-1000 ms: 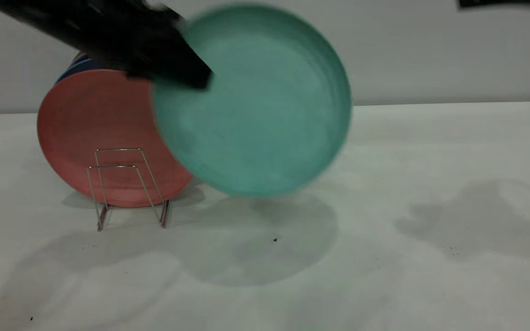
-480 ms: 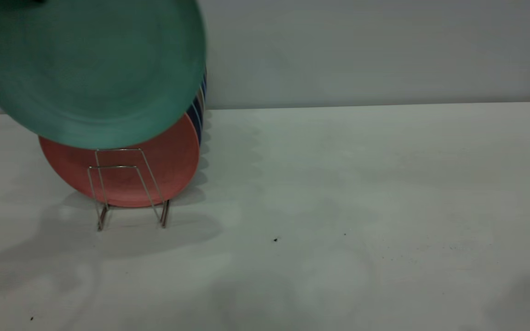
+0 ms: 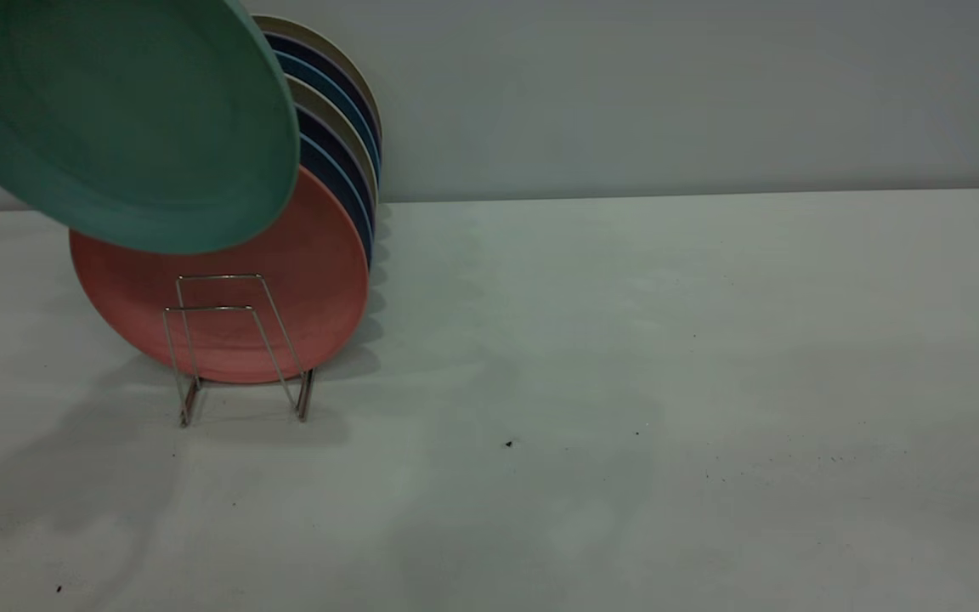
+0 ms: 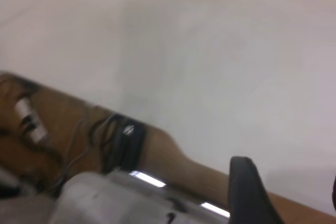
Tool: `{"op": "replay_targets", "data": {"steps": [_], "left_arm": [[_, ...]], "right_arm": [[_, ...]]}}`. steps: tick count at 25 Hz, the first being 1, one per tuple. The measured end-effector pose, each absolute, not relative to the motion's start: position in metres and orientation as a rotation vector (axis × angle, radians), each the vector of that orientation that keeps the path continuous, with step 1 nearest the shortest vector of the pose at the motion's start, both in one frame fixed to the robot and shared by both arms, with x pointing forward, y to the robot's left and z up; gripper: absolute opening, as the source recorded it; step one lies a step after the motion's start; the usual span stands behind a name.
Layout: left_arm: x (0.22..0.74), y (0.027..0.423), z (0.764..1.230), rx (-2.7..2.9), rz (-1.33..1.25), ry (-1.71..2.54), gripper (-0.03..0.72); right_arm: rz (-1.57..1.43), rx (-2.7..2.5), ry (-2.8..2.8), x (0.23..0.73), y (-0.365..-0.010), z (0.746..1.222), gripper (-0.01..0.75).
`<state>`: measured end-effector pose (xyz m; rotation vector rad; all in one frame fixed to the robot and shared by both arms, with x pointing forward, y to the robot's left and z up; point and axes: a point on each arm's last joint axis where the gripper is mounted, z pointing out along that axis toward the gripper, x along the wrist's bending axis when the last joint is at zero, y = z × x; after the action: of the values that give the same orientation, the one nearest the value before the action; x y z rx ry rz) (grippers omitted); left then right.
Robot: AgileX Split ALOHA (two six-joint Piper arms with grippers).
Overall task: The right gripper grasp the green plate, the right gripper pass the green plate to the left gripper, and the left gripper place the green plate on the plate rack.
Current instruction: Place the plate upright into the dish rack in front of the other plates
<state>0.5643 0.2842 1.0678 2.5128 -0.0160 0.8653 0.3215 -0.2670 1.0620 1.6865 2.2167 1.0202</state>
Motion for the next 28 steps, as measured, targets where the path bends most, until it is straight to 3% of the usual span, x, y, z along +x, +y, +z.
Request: {"op": "replay_targets", "data": {"steps": [12,28], "left_arm": [[0.588,0.289,1.027,2.564,0.783,0.054,0.099],[0.602,0.292,0.991,2.592,0.685,0.142,0.099]], "right_arm": [[0.837,1.656,1.893,0.256,-0.279,1.047,0.405],[0.806,1.641,1.858,0.25,-0.282,1.046,0.405]]}}
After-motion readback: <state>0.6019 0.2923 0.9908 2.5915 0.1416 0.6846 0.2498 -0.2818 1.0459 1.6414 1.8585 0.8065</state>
